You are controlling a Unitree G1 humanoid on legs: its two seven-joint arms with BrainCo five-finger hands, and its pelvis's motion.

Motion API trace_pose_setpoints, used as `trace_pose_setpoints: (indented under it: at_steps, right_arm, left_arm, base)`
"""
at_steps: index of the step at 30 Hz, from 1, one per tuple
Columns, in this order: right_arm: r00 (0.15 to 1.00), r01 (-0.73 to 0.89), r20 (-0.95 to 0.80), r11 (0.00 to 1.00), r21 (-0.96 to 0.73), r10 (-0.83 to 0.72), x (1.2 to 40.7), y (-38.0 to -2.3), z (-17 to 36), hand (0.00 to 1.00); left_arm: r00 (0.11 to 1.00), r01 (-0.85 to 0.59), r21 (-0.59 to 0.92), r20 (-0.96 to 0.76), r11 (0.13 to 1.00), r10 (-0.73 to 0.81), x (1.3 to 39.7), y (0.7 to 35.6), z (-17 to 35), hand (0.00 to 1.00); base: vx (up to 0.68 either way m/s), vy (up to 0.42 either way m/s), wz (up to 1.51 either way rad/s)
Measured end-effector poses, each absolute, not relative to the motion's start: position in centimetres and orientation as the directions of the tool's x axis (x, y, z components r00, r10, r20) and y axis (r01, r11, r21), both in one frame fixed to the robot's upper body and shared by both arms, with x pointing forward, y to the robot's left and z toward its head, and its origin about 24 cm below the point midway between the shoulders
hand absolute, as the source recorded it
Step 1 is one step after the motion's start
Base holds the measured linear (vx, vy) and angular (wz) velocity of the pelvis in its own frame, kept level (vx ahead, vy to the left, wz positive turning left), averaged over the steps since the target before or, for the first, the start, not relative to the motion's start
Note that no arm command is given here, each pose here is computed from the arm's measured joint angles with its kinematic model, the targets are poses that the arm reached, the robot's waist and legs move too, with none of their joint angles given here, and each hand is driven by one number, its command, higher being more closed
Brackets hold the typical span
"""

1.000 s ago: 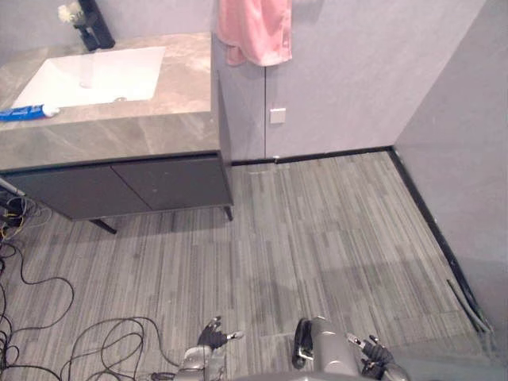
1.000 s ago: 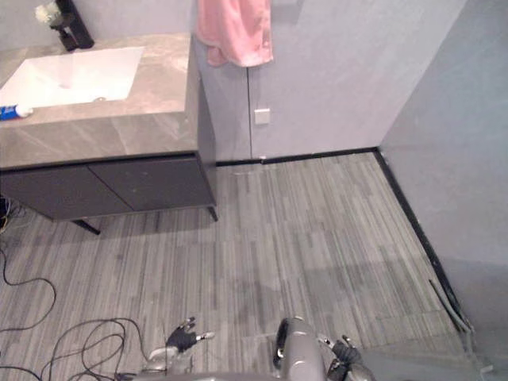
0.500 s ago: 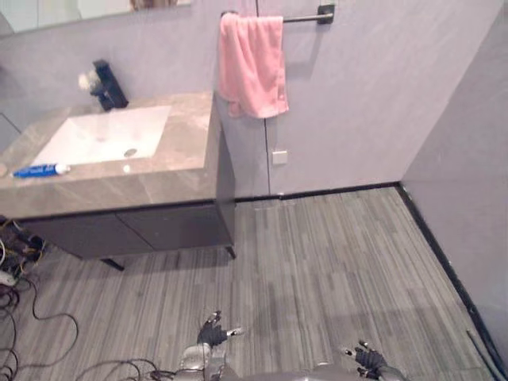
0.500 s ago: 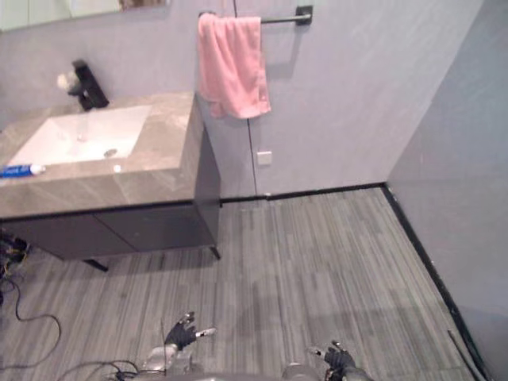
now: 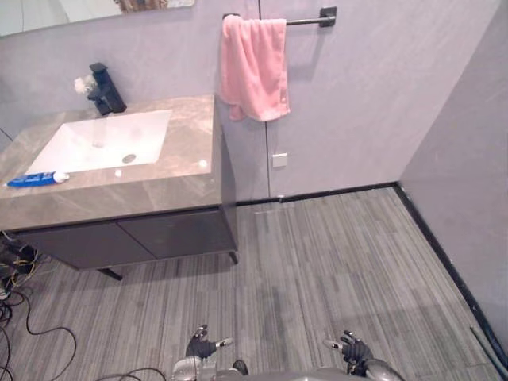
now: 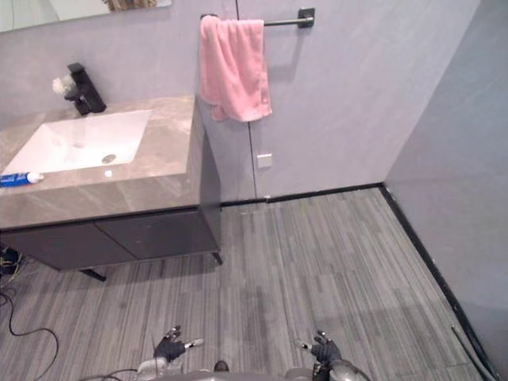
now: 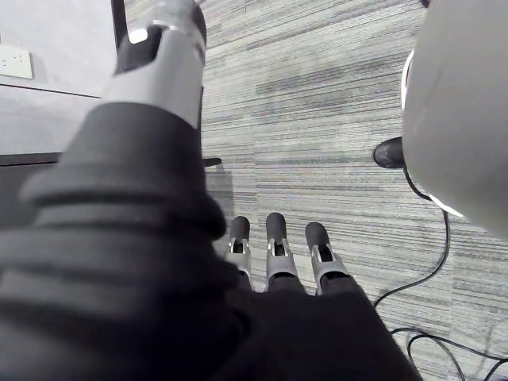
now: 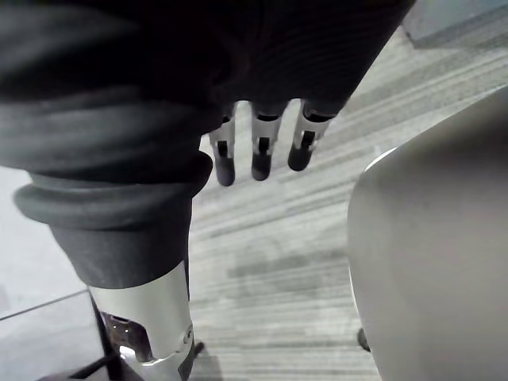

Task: Organize washtable

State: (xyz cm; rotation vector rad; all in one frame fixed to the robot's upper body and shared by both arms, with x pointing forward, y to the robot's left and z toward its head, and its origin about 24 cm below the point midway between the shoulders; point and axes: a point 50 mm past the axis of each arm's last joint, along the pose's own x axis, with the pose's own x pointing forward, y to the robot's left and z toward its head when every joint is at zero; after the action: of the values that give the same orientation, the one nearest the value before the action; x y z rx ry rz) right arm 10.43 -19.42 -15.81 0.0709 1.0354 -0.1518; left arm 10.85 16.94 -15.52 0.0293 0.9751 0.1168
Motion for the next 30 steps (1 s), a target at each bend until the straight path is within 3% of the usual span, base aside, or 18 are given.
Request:
trace_pose_setpoints:
  at_steps: [6, 16, 19, 30]
  right_arm:
    - [0.493, 0.101, -0.868, 0.995, -0.017, -0.065, 10.6, -18.9, -15.9, 0.0]
    - [0.506, 0.052, -0.863, 0.998, 0.029, -0.001, 11.2, -17.2, -15.9, 0.0]
    - [0.544, 0.105, -0.839, 0.993, 0.062, -0.005, 11.5, -17.2, -15.5, 0.0]
    - [0.528, 0.459, -0.841, 0.873, 0.163, -0.121, 9.9, -18.7, -15.7, 0.0]
  left_arm:
    - [0.564, 0.006, 0.101, -0.822, 0.995, 0.08, 11.0, 16.9, -15.5, 0.0]
    - [0.56, -0.019, 0.123, -0.821, 0.992, 0.113, 11.5, 18.7, -15.3, 0.0]
    - [0.556, -0.066, 0.124, -0.819, 0.99, 0.14, 11.5, 19.2, -15.3, 0.0]
    - [0.544, -0.161, 0.096, -0.822, 0.982, 0.169, 11.4, 19.2, -15.4, 0.0]
  base:
    - [0.05, -0.041, -0.09]
    - [-0.02, 0.003, -0.2]
    - [-0.08, 0.032, -0.12]
    - [0.17, -0.124, 0.05]
